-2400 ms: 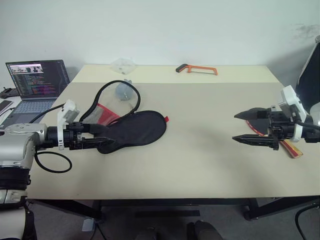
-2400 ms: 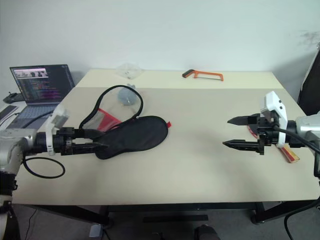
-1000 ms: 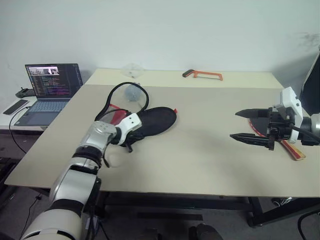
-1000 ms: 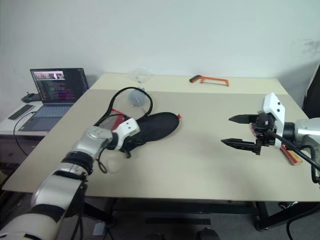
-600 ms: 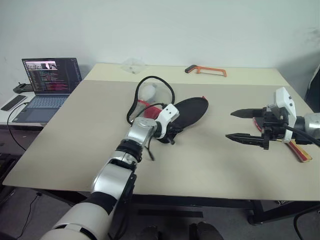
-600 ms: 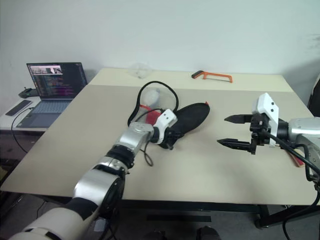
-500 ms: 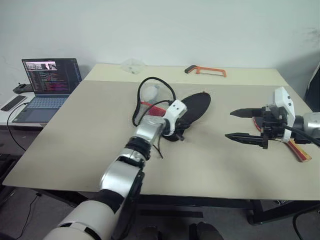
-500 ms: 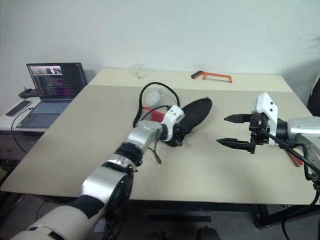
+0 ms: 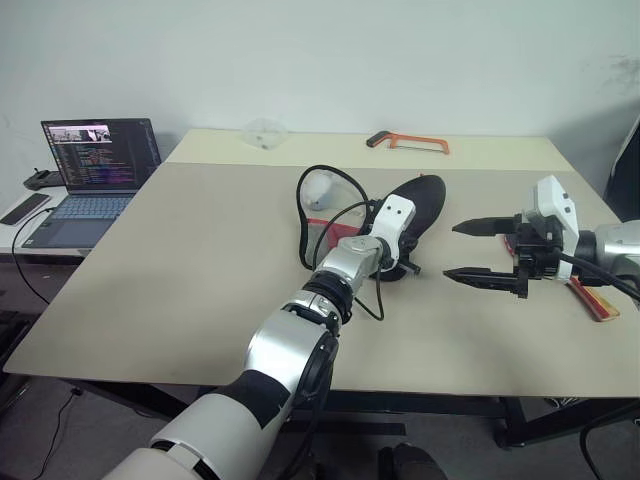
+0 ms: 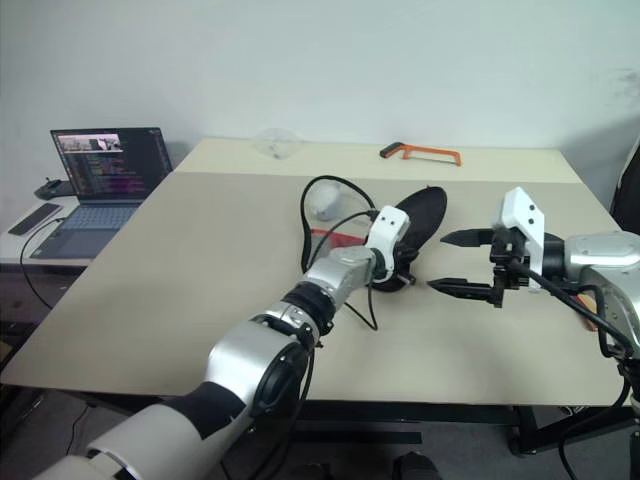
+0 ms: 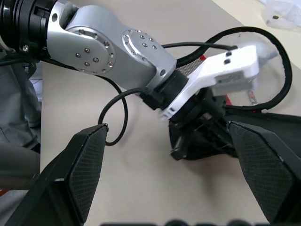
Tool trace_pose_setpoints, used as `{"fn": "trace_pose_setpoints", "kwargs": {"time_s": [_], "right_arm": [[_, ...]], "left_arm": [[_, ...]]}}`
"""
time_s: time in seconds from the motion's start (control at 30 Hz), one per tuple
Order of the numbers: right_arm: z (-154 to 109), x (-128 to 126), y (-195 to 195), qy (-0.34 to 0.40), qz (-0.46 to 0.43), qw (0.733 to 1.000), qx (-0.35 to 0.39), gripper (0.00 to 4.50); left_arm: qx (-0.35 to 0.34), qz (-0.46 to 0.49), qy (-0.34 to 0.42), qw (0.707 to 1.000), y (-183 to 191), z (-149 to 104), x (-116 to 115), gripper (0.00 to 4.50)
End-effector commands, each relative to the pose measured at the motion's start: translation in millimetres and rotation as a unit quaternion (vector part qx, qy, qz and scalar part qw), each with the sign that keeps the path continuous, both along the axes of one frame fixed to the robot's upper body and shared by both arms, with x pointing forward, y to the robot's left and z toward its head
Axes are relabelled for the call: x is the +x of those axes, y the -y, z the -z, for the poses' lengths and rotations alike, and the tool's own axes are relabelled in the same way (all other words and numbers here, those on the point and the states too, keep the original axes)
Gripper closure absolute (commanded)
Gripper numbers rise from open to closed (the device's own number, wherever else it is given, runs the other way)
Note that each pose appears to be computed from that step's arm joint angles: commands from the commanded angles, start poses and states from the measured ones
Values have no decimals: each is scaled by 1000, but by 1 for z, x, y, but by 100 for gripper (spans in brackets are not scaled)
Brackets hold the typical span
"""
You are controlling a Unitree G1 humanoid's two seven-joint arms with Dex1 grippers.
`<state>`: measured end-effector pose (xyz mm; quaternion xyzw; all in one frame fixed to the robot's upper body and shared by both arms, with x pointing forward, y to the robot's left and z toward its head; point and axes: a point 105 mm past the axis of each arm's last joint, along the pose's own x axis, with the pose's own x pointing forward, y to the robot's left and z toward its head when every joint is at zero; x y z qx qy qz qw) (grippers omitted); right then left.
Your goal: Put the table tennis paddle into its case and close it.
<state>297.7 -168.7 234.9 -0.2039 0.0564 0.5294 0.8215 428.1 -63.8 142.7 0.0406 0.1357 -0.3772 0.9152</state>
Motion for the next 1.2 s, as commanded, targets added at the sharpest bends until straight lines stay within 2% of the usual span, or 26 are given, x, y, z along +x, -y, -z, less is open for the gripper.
{"fn": "trace_pose_setpoints", "kwargs": {"time_s": [0.03,0.23,0.37,0.5,0.63,0.73,0.8,0.87,1.07,1.2], "right_arm": [[-10,-2,-4,24,-10,1000,2,0],[-9,-2,-7,23,-13,1000,6,0],[-9,-1,-10,21,-16,1000,10,0],[-9,3,-12,16,4,999,35,0],[-9,10,-13,10,39,997,62,0],[0,33,-17,-6,123,987,102,0],[12,51,-23,-29,183,976,111,0],[22,63,-30,-52,231,965,113,0],[54,97,-39,-105,393,905,127,0],[65,107,-44,-110,467,868,130,0]], "left_arm": [[-28,22,43,998,30,-33,-7,371],[-36,52,45,997,27,-40,-7,157],[-60,96,47,992,12,-60,-5,157],[-39,125,52,990,-47,-72,2,157],[-14,131,48,990,-97,-71,-6,157],[36,150,46,987,-181,-68,-32,157],[46,197,53,978,-211,-76,-62,157],[48,215,53,974,-229,-82,-80,157],[93,164,47,981,-274,-81,-96,157],[93,146,37,984,-282,-78,-105,157]]}}
